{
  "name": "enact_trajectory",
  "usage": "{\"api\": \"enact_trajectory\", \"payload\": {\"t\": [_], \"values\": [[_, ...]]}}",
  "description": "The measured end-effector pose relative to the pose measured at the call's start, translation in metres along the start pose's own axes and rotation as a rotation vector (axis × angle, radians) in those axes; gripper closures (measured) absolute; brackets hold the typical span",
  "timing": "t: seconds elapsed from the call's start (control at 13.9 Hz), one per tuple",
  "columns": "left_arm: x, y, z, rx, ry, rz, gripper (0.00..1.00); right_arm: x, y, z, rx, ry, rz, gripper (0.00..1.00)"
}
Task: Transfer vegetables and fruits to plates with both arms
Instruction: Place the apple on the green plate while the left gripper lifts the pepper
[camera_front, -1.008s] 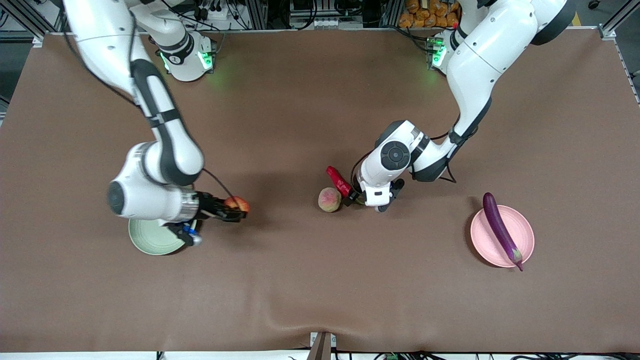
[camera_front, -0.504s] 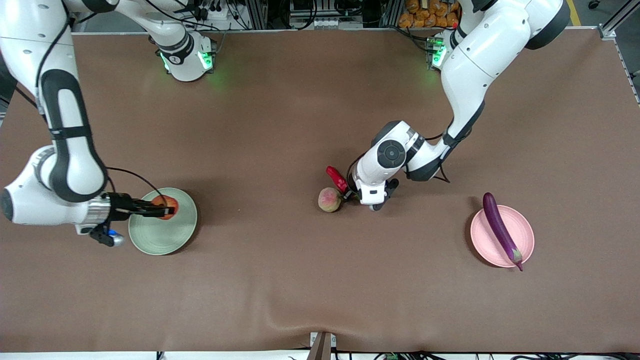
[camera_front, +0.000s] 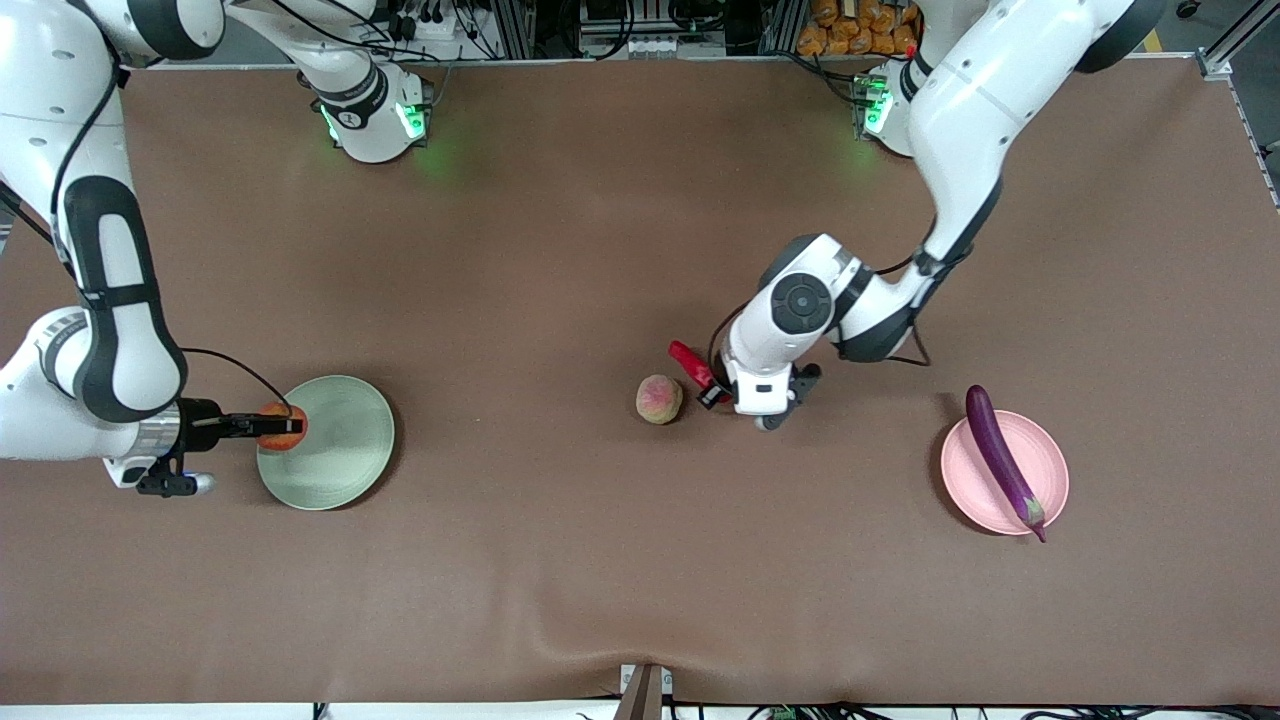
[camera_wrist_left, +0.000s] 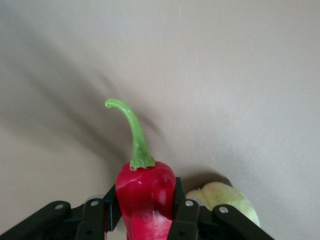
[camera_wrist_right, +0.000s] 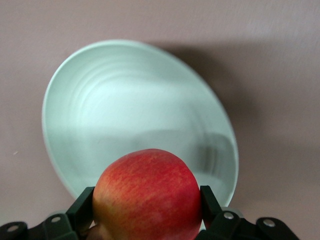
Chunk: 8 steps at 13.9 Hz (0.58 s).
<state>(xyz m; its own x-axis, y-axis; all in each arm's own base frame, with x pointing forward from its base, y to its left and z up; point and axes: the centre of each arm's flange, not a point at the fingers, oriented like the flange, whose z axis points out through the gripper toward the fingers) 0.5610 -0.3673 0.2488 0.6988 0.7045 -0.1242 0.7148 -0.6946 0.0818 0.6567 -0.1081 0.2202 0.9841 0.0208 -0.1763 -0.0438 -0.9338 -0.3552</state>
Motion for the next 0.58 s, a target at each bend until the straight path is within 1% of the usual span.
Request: {"api": "enact_trajectory", "payload": {"t": [0.14, 0.29, 0.43, 0.58], "values": [[0.043, -0.014, -0.053, 0.036, 0.048, 0.06, 0.59, 0.005, 0.002, 0.006, -0.007, 0.01, -0.015, 0.11], [0.092, -0.034, -0.088, 0.054, 0.075, 0.123, 0.59, 0.009, -0.003, 0.002, -0.007, 0.019, -0.032, 0.0], [0.143, -0.058, -0.105, 0.06, 0.084, 0.184, 0.59, 0.019, -0.023, -0.008, -0.01, 0.043, -0.068, 0.0], [0.193, -0.083, -0.116, 0.067, 0.084, 0.252, 0.59, 0.032, -0.066, -0.013, -0.017, 0.06, -0.119, 0.0]]}}
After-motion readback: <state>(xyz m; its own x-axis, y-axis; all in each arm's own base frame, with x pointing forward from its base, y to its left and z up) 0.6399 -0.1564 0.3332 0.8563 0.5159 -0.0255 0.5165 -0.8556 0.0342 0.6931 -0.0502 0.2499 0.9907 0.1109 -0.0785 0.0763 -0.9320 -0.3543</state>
